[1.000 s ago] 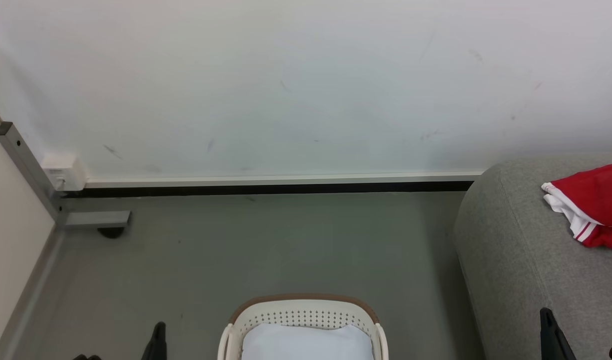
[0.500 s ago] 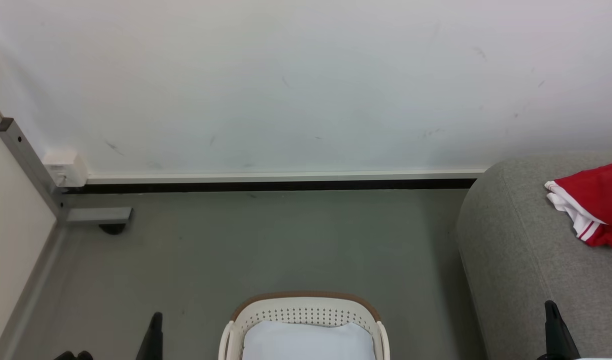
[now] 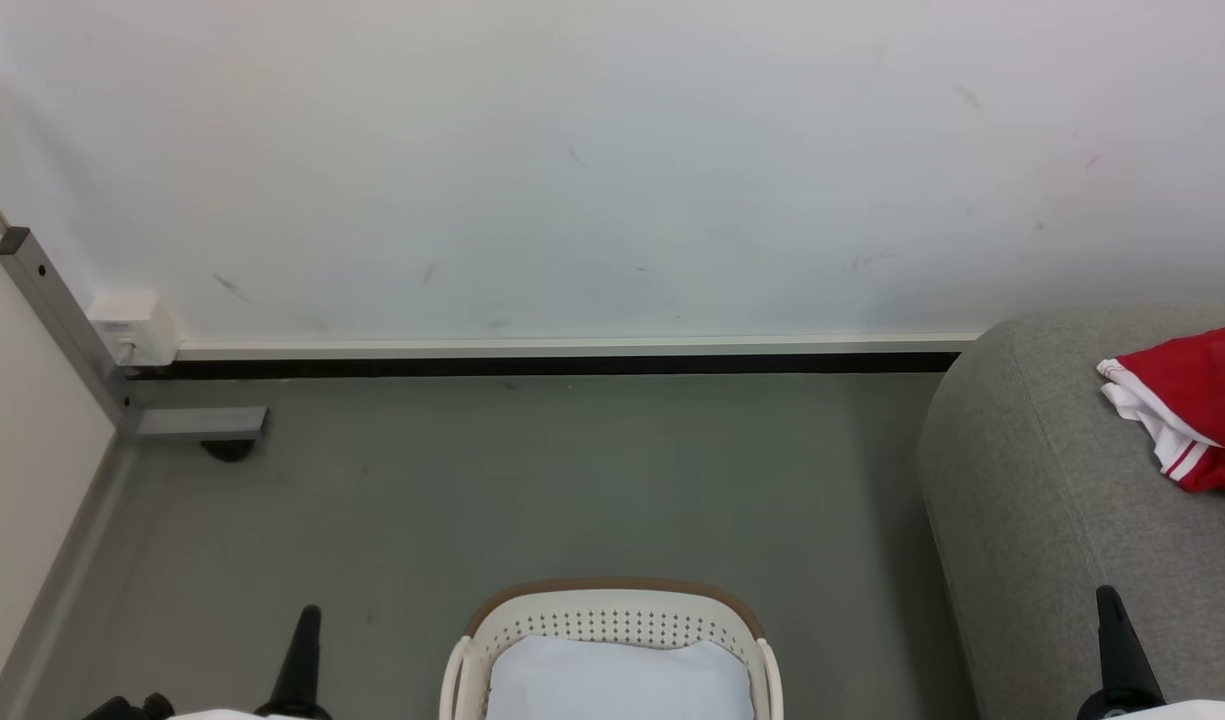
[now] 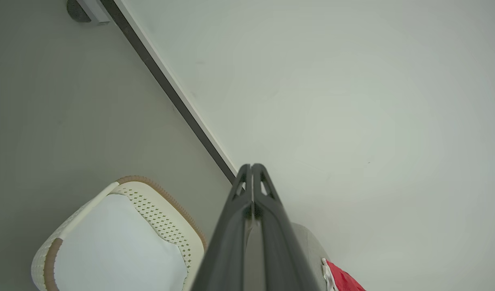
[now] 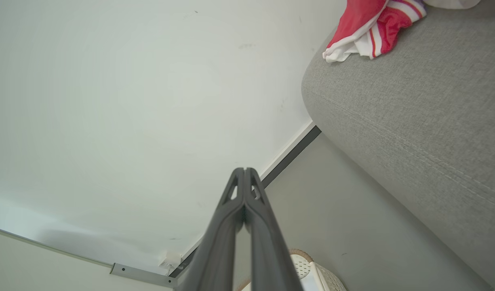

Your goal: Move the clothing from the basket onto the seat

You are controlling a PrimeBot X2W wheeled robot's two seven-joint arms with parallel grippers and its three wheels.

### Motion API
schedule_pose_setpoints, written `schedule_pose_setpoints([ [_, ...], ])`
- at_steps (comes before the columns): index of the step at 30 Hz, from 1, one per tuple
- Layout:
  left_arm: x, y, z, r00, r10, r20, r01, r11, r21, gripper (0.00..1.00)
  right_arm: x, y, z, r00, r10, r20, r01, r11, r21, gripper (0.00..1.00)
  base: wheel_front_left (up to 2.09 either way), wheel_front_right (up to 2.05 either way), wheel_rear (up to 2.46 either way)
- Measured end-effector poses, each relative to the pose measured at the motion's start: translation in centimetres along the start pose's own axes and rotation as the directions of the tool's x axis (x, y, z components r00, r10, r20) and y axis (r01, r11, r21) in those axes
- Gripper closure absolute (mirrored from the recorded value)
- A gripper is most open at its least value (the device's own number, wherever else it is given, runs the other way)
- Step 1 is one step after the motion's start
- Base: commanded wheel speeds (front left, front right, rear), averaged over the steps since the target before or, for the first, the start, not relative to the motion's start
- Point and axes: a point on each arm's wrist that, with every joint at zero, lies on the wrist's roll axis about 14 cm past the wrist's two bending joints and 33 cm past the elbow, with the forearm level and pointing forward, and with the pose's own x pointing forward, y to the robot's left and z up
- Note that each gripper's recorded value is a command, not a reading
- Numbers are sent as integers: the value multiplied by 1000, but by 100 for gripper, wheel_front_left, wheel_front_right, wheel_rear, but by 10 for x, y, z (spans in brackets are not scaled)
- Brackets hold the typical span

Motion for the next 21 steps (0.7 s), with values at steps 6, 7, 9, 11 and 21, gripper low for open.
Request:
schedule_pose_setpoints([
  [6,2,-2,2,1000,-7,1,7,998,-59,100,4,5,2,1000,12,1,-12,998,68,100,0,0,0],
  [7,2,-2,3,1000,-9,4,9,997,-73,100,5,5,2,1000,13,1,-13,997,80,100,0,0,0],
  [9,3,-3,5,1000,-10,4,11,995,-95,100,5,5,2,1000,13,-1,-13,995,103,100,0,0,0],
  [11,4,-4,6,1000,-14,9,15,994,-111,100,6,6,2,1000,15,-2,-14,993,118,100,0,0,0],
  [21,6,-7,9,1000,-30,11,31,980,-198,100,9,9,3,1000,27,-8,-25,975,220,100,0,0,0],
])
